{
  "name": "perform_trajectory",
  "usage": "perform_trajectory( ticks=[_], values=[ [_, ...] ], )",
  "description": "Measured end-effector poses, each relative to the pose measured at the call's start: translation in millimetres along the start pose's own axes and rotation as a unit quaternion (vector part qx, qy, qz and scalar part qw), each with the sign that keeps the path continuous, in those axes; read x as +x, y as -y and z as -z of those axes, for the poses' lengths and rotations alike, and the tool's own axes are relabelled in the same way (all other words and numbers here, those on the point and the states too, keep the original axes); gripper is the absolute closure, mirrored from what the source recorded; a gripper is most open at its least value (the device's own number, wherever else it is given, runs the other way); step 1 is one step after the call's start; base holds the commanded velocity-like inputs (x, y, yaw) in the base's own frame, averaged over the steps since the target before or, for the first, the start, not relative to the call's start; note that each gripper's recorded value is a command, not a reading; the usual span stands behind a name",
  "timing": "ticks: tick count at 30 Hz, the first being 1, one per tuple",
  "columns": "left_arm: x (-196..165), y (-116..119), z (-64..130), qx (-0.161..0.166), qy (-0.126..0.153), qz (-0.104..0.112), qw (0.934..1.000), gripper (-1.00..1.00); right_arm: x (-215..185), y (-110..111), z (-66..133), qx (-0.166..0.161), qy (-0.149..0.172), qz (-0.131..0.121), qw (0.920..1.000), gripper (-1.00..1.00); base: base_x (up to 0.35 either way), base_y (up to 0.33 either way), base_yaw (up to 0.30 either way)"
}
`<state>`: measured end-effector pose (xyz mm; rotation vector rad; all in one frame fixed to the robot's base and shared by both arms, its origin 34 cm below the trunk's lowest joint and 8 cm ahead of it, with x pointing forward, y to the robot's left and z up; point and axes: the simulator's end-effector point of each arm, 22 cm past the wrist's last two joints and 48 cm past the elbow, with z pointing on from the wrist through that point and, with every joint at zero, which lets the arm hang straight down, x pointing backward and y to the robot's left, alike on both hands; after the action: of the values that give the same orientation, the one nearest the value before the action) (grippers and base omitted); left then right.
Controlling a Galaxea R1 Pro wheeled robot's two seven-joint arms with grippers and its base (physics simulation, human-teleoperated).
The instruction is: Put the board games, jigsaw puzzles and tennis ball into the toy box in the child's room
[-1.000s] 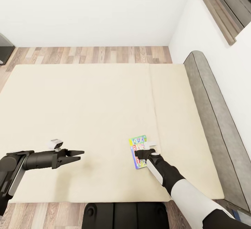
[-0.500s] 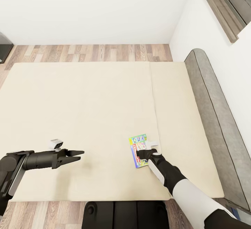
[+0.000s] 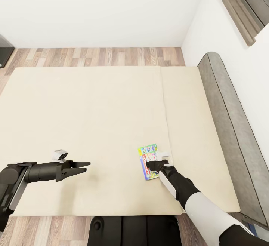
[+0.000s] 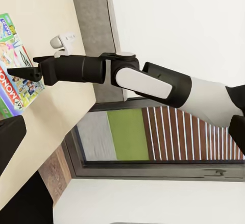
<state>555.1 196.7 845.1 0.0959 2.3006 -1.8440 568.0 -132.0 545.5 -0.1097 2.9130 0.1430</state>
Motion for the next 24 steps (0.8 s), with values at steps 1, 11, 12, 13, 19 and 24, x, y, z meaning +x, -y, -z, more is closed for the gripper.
perform_trajectory(
  ticks=[1, 11, 12, 13, 19, 24],
  values=[
    [0.0, 0.0, -0.5, 0.0, 0.0, 0.0, 1.0, -1.0, 0.0, 0.0, 0.0, 0.0, 0.0, 0.0, 1.0, -1.0, 0.0, 0.0, 0.0],
    [0.1, 0.8, -5.1, 0.004, 0.003, 0.001, 1.0, -1.0, -0.1, -0.8, 0.0, -0.001, 0.0, 0.0, 1.0, -1.0, 0.0, 0.0, 0.0],
    [0.1, 0.8, -5.3, 0.004, 0.003, 0.001, 1.0, -1.0, 0.0, -0.9, 0.0, -0.001, 0.0, 0.0, 1.0, -1.0, 0.0, 0.0, 0.0],
    [0.2, 0.7, -5.3, 0.004, 0.003, 0.002, 1.0, -1.0, 0.2, -0.6, -0.1, 0.0, 0.0, 0.0, 1.0, -1.0, 0.0, 0.0, 0.0],
    [1.3, -1.1, -6.0, 0.004, 0.003, 0.004, 1.0, -1.0, 2.4, -0.7, -1.7, -0.001, -0.002, -0.001, 1.0, -1.0, 0.0, 0.0, 0.0],
    [2.2, -2.7, -6.1, 0.004, 0.002, 0.006, 1.0, -1.0, 4.4, -1.3, -3.0, -0.001, -0.004, -0.001, 1.0, -1.0, 0.0, 0.0, 0.0]
  ],
)
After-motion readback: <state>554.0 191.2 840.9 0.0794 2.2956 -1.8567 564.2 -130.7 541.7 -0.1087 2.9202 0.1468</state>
